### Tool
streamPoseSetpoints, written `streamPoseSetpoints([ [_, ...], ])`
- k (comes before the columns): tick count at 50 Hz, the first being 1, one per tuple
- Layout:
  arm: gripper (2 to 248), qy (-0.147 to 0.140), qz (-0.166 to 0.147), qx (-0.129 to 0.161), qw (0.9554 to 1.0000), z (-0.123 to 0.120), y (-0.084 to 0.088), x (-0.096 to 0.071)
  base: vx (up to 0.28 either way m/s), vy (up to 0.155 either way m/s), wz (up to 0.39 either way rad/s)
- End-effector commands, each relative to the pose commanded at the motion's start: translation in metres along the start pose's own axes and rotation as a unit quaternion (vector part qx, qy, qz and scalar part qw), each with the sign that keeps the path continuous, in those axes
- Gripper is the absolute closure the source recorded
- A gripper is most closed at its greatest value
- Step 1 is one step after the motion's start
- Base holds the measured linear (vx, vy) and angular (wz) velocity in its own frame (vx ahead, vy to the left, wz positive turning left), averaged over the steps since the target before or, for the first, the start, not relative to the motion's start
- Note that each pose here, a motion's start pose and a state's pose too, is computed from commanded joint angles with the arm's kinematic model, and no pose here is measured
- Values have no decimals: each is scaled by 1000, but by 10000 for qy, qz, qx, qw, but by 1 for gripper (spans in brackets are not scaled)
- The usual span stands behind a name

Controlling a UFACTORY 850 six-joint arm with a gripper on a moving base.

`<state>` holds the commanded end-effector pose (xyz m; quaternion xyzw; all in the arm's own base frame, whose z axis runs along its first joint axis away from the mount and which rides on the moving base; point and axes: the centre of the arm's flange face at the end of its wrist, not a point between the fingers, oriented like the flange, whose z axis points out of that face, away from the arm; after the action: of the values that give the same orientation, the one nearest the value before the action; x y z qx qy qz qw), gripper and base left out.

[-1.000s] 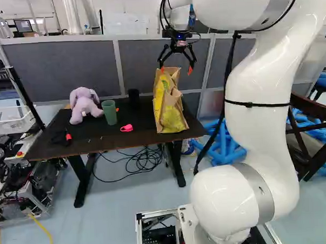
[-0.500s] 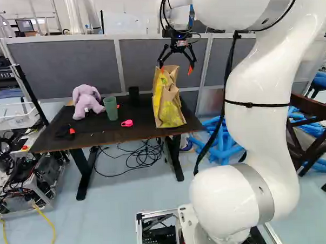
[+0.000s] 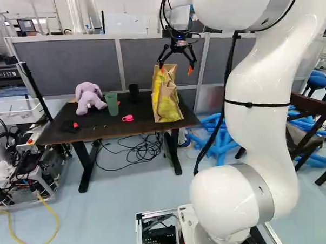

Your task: Pick up the bag on the ground and place it on the table

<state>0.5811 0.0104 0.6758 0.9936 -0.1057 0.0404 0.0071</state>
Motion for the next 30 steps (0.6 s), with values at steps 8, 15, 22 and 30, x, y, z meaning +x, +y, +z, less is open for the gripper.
streamPoseSetpoints([
  [8, 3, 0, 0, 0, 10000, 0, 0, 0, -141, 0, 2],
  [15, 3, 0, 0, 0, 10000, 0, 0, 0, -134, -4, 3],
  [22, 3, 0, 0, 0, 10000, 0, 0, 0, -134, -4, 6],
  [30, 3, 0, 0, 0, 10000, 0, 0, 0, -135, -7, 6],
])
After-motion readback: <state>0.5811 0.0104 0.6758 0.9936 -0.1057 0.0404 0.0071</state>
